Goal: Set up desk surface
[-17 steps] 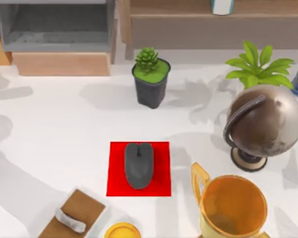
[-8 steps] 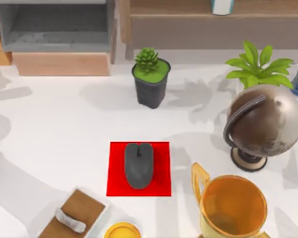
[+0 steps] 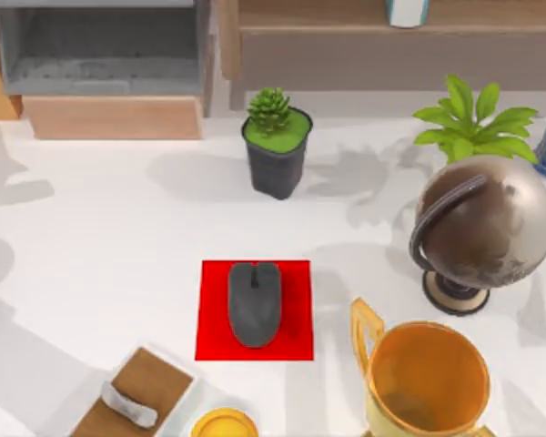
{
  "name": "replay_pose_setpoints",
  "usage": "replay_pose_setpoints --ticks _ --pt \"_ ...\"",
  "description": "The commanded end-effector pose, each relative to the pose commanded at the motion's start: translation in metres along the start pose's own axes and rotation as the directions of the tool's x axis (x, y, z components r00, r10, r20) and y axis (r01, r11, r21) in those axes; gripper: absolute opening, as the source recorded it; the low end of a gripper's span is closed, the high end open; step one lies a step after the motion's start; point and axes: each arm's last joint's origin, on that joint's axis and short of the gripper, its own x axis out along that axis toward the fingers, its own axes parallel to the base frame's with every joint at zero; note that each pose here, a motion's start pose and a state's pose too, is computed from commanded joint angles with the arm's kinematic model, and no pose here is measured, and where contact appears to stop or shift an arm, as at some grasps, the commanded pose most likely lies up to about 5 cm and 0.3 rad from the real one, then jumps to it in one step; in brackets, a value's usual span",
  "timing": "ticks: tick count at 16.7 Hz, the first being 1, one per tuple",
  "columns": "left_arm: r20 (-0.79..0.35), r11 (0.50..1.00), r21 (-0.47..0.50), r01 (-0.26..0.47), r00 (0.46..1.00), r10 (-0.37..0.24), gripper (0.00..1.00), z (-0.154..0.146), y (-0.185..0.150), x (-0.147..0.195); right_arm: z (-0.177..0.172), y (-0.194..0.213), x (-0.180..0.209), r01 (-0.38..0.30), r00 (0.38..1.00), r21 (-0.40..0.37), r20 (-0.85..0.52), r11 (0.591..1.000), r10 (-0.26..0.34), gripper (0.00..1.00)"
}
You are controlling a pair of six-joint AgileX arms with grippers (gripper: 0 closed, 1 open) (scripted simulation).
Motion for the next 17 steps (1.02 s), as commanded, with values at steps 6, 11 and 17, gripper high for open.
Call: replay_pose_setpoints --ticks 6,11,17 --pt "0.003 1.0 -0.003 0.008 1.0 -0.007 1.0 0.002 -0.004 -0.007 0.0 0.0 0.0 0.0 1.0 0.0 0.0 1.0 0.0 1.0" --pt "0.032 0.998 -0.04 -0.05 0.998 0.051 1.0 0.038 0.025 0.001 0.0 0.0 0.0 0.0 1.0 0.0 0.0 1.0 0.0 1.0" --pt "0.182 0.953 -0.302 -0.041 0.978 0.099 1.0 0.189 0.068 0.003 0.0 0.0 0.0 0.0 1.0 0.0 0.0 1.0 0.0 1.0"
